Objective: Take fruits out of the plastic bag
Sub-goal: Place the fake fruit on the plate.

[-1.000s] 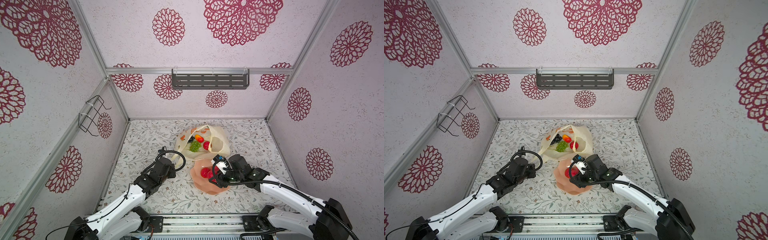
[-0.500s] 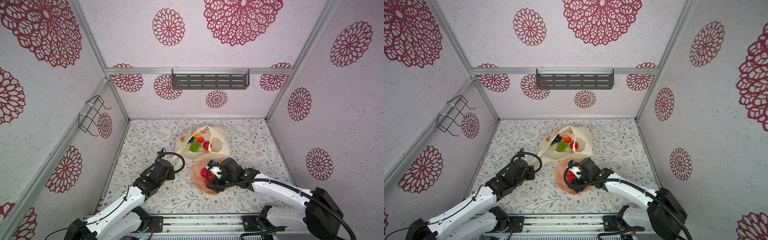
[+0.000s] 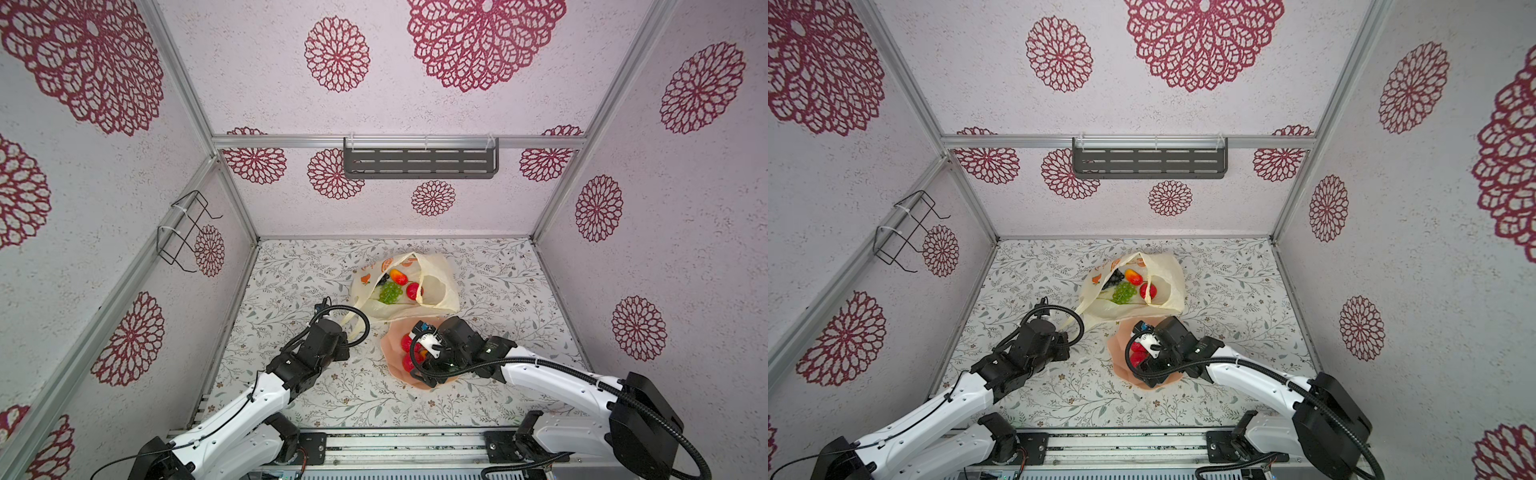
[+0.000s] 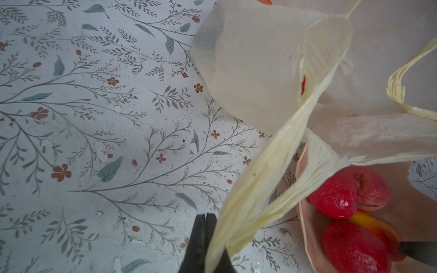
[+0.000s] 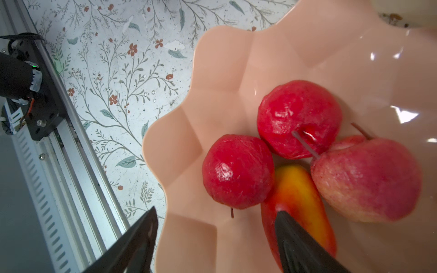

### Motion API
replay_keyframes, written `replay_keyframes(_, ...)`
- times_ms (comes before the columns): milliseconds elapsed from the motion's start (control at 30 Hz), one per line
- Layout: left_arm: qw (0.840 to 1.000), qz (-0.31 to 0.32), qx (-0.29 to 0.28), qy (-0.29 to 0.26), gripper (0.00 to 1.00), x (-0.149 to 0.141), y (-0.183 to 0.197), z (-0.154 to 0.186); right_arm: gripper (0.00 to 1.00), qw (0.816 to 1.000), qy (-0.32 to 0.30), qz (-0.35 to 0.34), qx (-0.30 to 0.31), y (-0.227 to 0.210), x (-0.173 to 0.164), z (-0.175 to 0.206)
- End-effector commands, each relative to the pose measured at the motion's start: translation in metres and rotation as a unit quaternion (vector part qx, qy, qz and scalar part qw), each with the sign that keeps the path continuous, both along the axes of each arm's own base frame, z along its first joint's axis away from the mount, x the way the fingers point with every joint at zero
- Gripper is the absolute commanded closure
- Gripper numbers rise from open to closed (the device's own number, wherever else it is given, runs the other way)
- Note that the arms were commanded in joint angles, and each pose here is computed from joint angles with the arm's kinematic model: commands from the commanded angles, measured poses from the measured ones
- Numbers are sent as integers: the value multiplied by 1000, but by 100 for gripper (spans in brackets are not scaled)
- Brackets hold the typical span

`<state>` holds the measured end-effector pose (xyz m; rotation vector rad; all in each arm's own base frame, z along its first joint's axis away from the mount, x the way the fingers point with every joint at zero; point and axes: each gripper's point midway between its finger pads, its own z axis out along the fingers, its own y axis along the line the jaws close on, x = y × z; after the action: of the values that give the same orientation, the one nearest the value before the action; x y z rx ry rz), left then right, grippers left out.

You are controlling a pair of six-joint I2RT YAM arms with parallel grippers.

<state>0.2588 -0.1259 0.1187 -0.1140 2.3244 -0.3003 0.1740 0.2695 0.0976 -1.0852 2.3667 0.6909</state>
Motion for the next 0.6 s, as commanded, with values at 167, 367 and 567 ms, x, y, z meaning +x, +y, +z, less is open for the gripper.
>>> replay_keyframes(167, 1000, 0, -8, -7, 100, 0, 0, 4, 23, 999, -32, -2, 19, 4, 5, 24)
replay_keyframes(367, 1000, 0, -6, -11, 100, -2, 3, 6, 38, 996, -77, -17, 48, 8, 17, 56)
replay_keyframes(567, 999, -21, -25, -14, 100, -7, -4, 7, 56, 981, -164, -57, 85, 20, 54, 113)
